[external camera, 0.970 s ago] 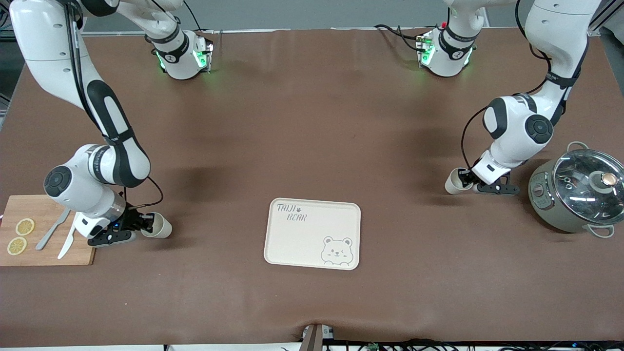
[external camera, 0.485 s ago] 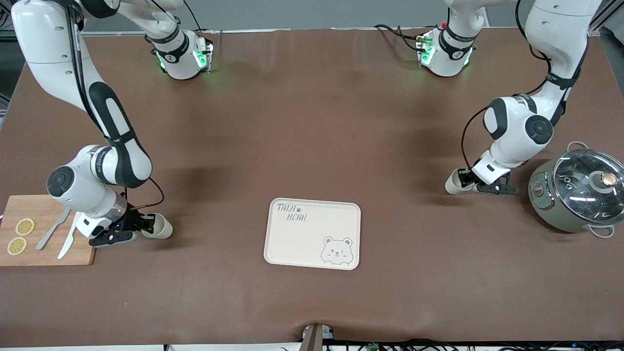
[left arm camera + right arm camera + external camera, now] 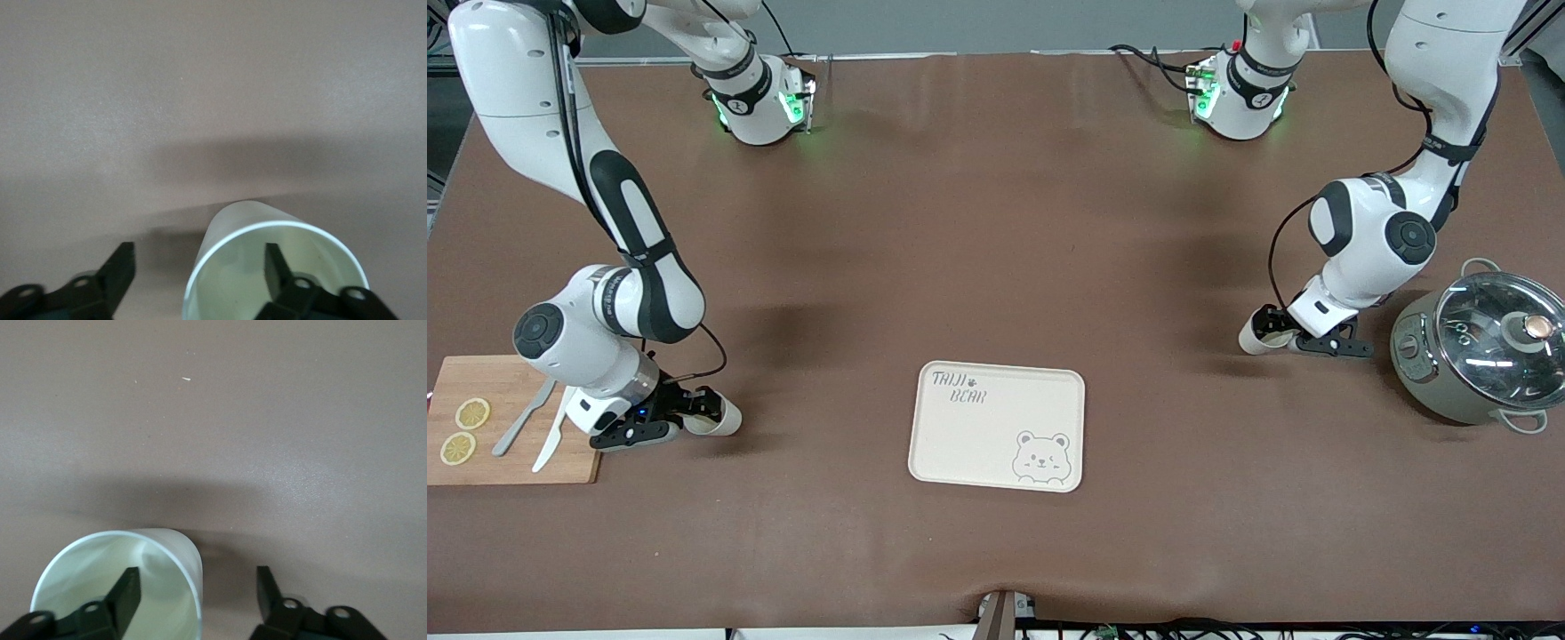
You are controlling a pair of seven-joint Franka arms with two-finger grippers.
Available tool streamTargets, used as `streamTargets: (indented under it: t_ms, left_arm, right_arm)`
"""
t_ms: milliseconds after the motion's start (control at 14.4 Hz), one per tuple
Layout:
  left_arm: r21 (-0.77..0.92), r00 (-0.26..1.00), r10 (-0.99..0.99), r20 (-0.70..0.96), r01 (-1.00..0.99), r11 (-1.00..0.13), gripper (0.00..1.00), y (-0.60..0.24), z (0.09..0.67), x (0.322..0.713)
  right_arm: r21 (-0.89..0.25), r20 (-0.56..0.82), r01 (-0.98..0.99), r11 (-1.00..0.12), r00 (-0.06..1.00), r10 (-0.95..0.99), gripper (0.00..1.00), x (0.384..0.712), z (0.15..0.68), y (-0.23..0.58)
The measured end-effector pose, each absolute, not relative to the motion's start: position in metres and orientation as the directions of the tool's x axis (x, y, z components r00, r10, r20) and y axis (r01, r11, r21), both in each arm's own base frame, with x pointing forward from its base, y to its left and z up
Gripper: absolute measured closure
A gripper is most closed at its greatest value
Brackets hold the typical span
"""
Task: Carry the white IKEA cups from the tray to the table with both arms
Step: 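Open the right gripper while the left gripper releases its cup and rises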
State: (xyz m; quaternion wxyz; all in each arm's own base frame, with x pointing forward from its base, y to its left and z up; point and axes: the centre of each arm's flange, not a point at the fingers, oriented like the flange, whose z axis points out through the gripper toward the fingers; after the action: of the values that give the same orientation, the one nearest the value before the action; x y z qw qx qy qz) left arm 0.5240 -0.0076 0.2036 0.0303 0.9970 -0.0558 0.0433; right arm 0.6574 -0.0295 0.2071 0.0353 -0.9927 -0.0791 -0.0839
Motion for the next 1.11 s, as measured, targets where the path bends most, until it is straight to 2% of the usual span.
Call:
streamTargets:
  t_ms: [69, 139, 554, 831, 1108]
  left_arm:
    - [0.055, 0.989, -0.109, 0.096, -0.114, -0.992, 0.00, -0.008, 0.206, 0.526]
    - [0.054, 0.989, -0.109, 0.103, -0.115, -0.992, 0.00, -0.008, 0.210, 0.528]
    - [0.062, 0.990, -0.120, 0.072, -0.124, -0.990, 0.00, -0.009, 0.261, 0.532]
    - [0.073, 0.992, -0.123, 0.029, -0.125, -0.989, 0.00, -0.009, 0.303, 0.538]
    - [0.083, 0.990, -0.135, 0.031, -0.137, -0.987, 0.00, -0.010, 0.386, 0.567]
  right_arm:
    - [-0.055, 0.174, 0.168, -0.984, 0.972, 0.156, 0.04, 0.658, 0.207, -0.030]
    - [-0.054, 0.176, 0.170, -0.984, 0.972, 0.158, 0.00, 0.658, 0.208, -0.031]
    - [-0.056, 0.185, 0.176, -0.983, 0.969, 0.163, 0.00, 0.668, 0.227, -0.032]
    - [-0.101, 0.119, 0.195, -0.976, 0.976, 0.183, 0.00, 0.686, 0.285, -0.032]
    - [-0.129, 0.071, 0.203, -0.971, 0.978, 0.196, 0.00, 0.700, 0.347, -0.040]
